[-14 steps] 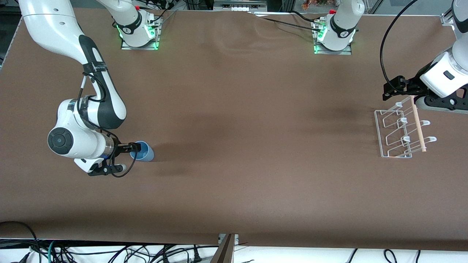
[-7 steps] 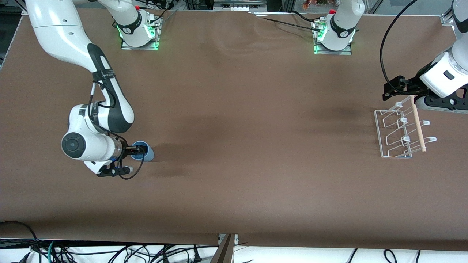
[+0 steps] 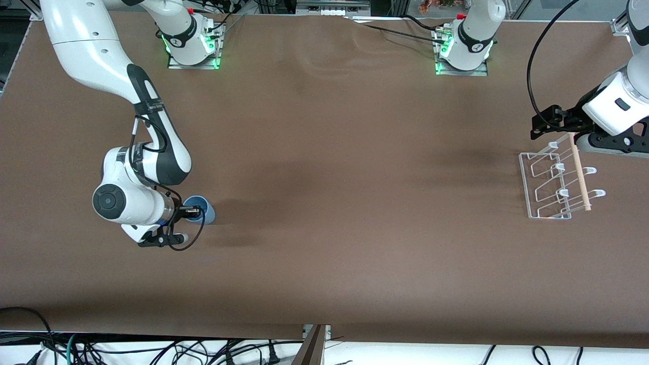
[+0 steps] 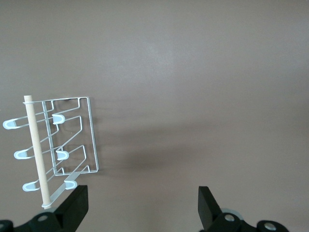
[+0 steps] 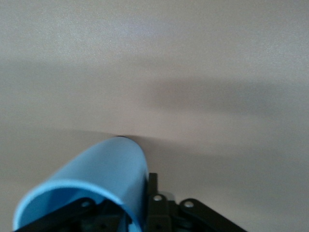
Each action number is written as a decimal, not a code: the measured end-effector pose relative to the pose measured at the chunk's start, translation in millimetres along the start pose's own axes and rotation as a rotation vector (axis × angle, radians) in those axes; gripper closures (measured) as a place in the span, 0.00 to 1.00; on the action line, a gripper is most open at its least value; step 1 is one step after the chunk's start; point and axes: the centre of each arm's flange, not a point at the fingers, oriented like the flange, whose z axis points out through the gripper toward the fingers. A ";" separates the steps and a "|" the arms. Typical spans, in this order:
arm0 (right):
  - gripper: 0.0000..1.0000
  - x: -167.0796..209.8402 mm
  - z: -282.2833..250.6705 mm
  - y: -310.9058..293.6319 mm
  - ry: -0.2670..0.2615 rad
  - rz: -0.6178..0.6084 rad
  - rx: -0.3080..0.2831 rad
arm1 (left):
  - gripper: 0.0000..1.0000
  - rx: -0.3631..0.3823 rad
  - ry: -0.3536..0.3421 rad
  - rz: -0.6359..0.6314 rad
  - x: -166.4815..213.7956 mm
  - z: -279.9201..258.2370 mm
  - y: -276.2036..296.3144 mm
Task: Transfer cup to left arm and place on rack
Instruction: 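Close the right gripper on the blue cup's side, then lift the cup with the right gripper while the left gripper approaches, then grasp the cup rim with the left gripper beside the right gripper, then open the right gripper and withdraw it while the left gripper holds the cup, then carry the cup with the left gripper over the wire rack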
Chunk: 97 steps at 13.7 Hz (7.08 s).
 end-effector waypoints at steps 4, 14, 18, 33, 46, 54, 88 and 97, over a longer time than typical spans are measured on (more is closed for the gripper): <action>0.96 -1.5 -0.5 -26.4 0.000 0.055 0.002 | 0.00 0.000 0.000 0.000 0.0 0.0 0.0; 0.96 -68.7 -91.6 -293.2 -0.170 0.330 0.362 | 0.00 -0.011 0.000 0.000 0.1 0.0 1.6; 0.96 -102.9 -114.6 -389.6 -0.172 0.446 0.552 | 0.00 -0.053 -0.059 0.082 -0.1 13.4 40.7; 0.96 -161.4 -152.5 -494.6 -0.184 0.547 0.765 | 0.00 -0.481 0.069 1.092 15.8 86.7 160.8; 0.96 -157.8 -154.1 -492.3 -0.187 0.563 0.772 | 0.19 -0.520 0.213 1.405 6.5 126.5 213.3; 0.69 -148.0 -166.9 -483.4 -0.189 0.588 0.809 | 0.19 -0.524 0.217 1.397 7.6 126.8 209.6; 0.01 -144.8 -255.8 24.7 0.060 0.262 0.049 | 0.19 1.130 -1.128 0.842 -3.2 337.7 76.9; 0.01 -180.6 -286.0 52.5 0.080 0.103 -0.075 | 0.19 1.359 -1.021 0.860 -43.9 373.9 -18.9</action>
